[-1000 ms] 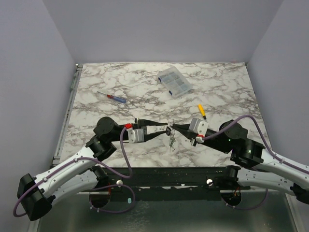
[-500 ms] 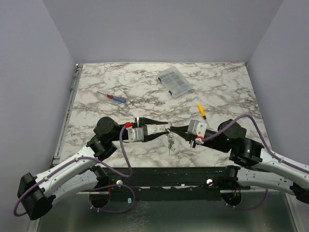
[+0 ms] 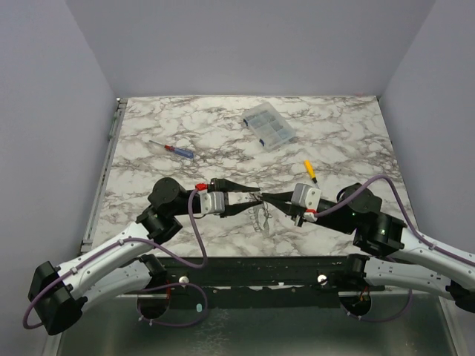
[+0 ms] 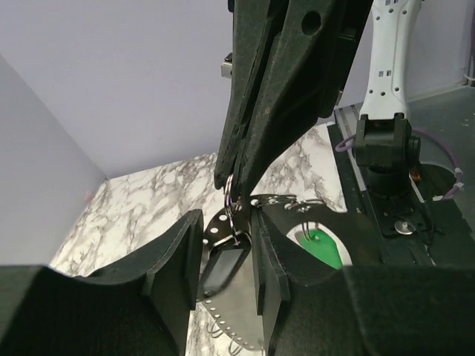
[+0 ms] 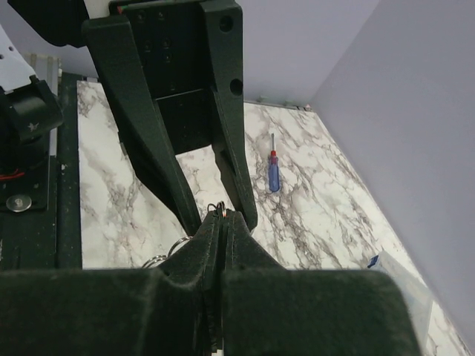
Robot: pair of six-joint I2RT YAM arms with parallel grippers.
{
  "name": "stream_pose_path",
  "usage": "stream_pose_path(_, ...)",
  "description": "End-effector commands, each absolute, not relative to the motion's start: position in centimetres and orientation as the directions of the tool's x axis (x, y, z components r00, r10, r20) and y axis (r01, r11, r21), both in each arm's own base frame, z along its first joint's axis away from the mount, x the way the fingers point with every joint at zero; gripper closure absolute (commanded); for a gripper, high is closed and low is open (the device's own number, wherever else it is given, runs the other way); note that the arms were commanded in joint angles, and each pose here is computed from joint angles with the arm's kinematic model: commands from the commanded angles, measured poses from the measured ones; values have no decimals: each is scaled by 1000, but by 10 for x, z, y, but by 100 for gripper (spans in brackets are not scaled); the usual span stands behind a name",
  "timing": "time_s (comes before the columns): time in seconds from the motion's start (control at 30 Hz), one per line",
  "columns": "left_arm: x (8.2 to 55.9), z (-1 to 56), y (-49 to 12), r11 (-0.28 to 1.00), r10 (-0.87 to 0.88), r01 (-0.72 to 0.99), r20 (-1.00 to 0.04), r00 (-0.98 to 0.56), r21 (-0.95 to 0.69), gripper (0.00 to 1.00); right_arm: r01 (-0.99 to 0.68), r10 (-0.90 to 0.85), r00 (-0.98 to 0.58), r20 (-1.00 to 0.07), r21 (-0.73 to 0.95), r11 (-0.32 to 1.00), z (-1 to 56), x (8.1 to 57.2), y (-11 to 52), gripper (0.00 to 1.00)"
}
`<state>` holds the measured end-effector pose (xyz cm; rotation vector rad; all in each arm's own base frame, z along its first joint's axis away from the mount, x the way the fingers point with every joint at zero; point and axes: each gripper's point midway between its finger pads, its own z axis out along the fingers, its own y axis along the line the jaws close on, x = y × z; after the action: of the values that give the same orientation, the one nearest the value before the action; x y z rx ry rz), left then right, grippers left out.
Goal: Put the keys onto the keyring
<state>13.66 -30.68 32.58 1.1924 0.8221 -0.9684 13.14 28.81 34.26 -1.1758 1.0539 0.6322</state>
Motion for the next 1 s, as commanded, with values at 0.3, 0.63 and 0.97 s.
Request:
stream_pose_path(0.3, 131, 334, -306, 72, -199, 919, -897, 395, 388, 94, -855, -15, 438, -899, -421, 304, 369, 125, 295, 99)
stream_pose_path(0.63, 135, 337, -307, 86, -199, 925, -903, 381, 371, 100, -853, -41, 427, -903, -417, 312, 364, 127, 291, 99)
stream_pose_path(0.97, 135, 333, -305, 88, -183, 918, -899, 397, 387, 75, -837, -59, 422, -905, -414, 357, 363, 132, 281, 99)
